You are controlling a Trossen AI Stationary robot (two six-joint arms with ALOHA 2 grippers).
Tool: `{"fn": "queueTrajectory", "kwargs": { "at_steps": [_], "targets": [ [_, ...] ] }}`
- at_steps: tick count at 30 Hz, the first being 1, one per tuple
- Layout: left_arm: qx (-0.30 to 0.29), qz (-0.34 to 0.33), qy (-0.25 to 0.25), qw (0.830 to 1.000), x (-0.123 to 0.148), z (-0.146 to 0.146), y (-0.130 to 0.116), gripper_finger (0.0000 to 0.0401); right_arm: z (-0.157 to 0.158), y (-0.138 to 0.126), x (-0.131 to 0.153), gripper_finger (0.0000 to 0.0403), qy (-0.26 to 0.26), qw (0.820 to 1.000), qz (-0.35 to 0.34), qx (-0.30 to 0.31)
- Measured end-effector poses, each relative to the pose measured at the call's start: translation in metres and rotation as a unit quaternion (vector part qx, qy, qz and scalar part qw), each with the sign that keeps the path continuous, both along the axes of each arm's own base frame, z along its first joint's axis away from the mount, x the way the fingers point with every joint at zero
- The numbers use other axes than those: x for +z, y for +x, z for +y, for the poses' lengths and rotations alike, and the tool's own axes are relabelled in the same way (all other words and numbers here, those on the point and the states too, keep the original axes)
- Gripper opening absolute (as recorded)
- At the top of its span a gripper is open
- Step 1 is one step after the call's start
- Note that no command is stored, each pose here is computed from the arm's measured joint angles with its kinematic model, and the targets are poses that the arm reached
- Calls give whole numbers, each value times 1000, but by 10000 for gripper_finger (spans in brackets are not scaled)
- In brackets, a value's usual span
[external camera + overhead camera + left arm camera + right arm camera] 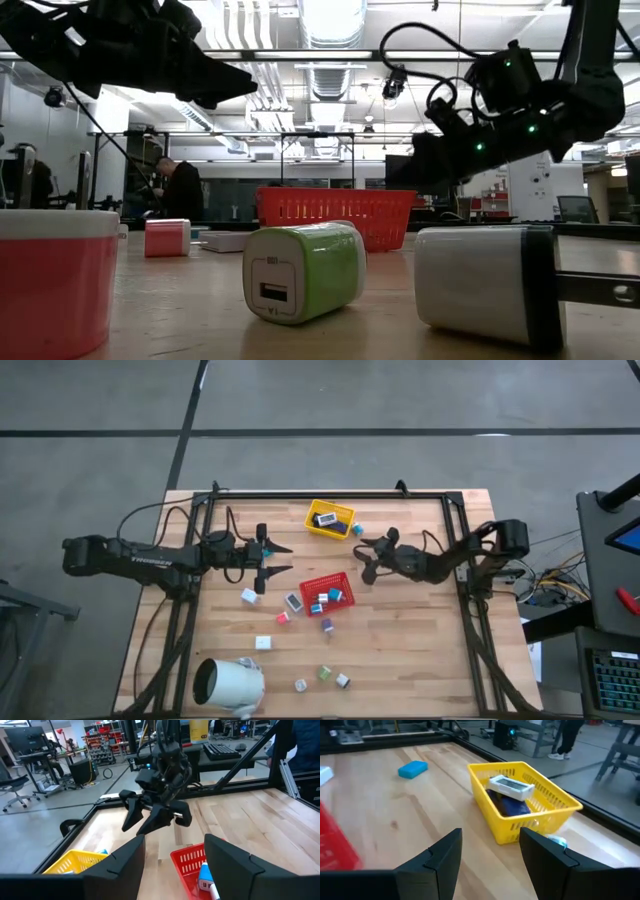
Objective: Pick & Place Office items
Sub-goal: Put the blue and white charger adapter into the red bin
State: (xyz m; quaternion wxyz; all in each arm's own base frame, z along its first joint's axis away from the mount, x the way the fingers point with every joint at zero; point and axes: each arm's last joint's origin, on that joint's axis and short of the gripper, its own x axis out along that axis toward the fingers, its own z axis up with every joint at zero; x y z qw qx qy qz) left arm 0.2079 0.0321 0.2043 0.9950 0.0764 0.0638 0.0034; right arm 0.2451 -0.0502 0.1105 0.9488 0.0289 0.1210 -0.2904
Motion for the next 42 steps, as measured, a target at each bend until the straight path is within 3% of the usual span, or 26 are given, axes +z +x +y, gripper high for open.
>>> {"fn": "queueTrajectory", "kwargs": {
  "at_steps": [18, 42],
  "targets": [
    [0, 0, -1, 1000, 0, 0, 0, 206, -20, -6, -17, 196, 21, 997, 18, -68],
    [0, -1, -1, 1000, 0, 0, 0, 206, -61, 6, -9, 196, 40, 996, 16, -73]
  ]
}}
